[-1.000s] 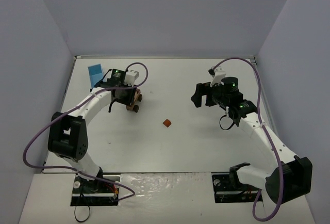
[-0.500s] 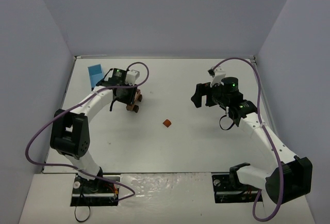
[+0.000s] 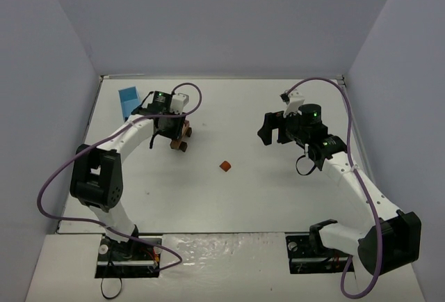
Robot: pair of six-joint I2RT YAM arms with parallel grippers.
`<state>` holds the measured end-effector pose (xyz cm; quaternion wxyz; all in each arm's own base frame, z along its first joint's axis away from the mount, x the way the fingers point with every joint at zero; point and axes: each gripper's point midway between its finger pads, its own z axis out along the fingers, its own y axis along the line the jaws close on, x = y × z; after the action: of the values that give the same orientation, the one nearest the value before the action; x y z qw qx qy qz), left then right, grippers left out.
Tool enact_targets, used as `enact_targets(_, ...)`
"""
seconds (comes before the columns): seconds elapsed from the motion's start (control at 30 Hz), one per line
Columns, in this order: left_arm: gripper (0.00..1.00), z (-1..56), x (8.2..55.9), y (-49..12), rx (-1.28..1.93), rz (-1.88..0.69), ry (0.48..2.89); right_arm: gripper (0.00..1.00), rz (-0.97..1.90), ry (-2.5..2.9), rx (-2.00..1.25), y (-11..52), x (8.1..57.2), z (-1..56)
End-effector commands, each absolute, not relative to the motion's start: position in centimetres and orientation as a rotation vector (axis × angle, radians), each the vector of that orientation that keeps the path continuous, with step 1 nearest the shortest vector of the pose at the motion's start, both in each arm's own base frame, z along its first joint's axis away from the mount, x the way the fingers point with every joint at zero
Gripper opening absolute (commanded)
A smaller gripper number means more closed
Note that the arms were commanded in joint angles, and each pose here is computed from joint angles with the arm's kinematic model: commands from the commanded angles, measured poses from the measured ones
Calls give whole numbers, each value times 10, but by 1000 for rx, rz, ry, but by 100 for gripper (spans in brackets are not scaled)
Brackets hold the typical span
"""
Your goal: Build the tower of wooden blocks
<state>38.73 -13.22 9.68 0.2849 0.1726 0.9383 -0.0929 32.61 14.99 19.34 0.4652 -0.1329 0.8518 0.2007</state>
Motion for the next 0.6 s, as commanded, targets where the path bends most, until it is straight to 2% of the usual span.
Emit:
enact_targets(0.0,8,128,414,-134,461,-229,2395,90,494,2007,-340,154,335,218)
enact_targets(0.57,9,125,419,-136,461,-229,2406,90,485,2009,-338,152,336,217)
